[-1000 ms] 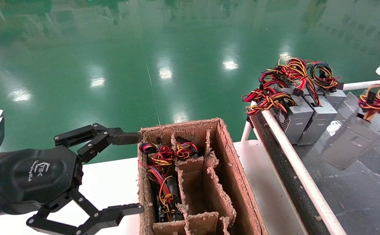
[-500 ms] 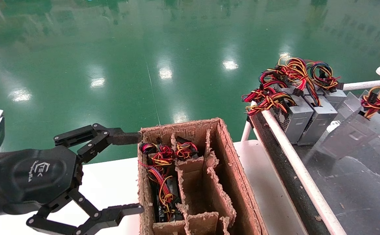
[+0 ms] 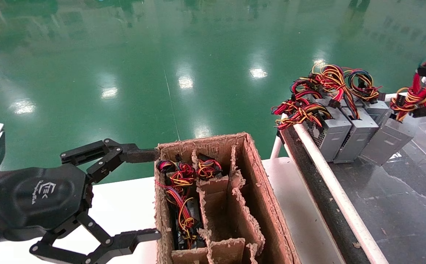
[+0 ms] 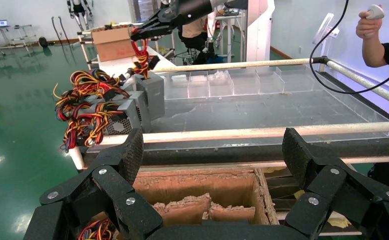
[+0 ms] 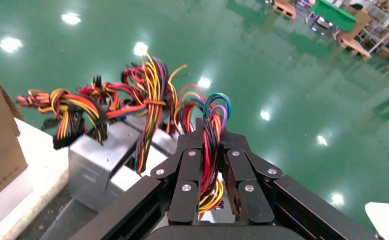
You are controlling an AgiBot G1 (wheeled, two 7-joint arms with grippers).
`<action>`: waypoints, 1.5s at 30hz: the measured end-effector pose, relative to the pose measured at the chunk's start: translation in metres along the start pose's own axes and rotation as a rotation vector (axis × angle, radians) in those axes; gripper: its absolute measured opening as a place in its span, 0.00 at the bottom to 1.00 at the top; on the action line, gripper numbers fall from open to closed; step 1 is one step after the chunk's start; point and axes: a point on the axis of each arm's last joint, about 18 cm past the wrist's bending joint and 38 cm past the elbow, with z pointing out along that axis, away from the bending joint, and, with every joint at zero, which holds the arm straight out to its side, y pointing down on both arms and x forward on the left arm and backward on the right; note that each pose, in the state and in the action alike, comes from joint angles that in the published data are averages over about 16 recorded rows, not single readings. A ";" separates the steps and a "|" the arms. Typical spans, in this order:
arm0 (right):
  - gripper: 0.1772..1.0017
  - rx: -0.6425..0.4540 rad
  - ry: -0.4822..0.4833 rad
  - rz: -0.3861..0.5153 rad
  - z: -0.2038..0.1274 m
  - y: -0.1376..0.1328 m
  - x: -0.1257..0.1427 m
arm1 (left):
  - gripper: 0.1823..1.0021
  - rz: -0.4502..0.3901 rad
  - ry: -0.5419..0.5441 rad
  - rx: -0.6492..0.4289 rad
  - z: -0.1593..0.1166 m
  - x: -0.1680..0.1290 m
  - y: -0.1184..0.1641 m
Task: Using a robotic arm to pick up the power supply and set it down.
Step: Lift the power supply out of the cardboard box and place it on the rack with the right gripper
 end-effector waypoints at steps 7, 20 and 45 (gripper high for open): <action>0.07 0.002 0.003 -0.011 0.017 -0.005 -0.002 | 1.00 0.000 0.000 0.000 0.000 0.000 0.000; 0.07 -0.018 0.036 -0.012 0.039 -0.003 -0.003 | 1.00 0.000 0.000 0.000 0.000 0.000 0.000; 0.07 -0.062 0.123 -0.012 0.074 0.008 -0.004 | 1.00 0.000 0.000 0.000 0.000 0.000 0.000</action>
